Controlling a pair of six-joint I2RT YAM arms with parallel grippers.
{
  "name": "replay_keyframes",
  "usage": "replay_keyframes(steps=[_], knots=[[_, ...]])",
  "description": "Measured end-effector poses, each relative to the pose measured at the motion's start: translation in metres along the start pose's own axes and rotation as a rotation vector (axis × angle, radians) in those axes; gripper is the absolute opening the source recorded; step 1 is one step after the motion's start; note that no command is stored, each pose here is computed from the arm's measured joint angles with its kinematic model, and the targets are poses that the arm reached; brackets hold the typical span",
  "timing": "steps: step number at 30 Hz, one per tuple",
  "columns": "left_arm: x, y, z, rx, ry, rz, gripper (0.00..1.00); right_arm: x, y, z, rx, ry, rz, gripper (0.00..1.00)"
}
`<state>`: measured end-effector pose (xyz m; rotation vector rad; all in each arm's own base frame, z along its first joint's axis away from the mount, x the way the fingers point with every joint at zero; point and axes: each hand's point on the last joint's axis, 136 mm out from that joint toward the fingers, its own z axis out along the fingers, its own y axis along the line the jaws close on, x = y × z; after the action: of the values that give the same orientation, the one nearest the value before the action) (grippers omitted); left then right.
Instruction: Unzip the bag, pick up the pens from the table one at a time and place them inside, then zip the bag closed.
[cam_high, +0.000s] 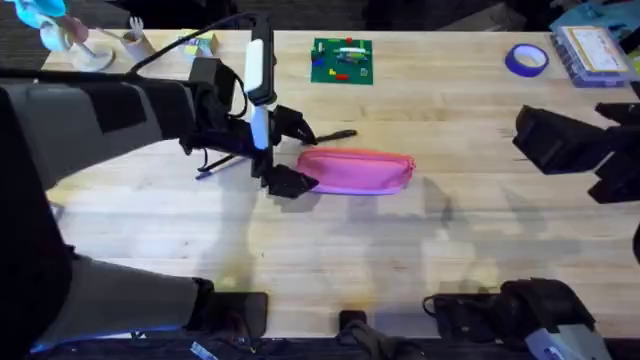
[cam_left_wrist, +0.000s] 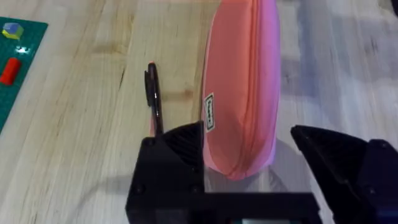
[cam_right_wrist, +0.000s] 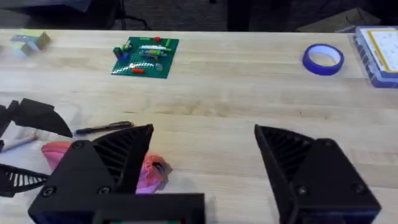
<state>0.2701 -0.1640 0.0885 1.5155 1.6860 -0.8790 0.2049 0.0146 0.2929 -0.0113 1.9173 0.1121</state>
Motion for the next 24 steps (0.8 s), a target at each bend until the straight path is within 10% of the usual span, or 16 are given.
replay_keyframes(steps=[9, 24], knots=[[0.000, 0.002, 0.000, -0.007, 0.000, 0.012, 0.060, 0.000, 0.000, 0.000, 0.000, 0.002, 0.000, 0.997], [0.000, 0.003, 0.000, -0.009, -0.001, 0.015, 0.042, 0.055, 0.015, -0.007, -0.060, 0.239, 0.273, 0.998]])
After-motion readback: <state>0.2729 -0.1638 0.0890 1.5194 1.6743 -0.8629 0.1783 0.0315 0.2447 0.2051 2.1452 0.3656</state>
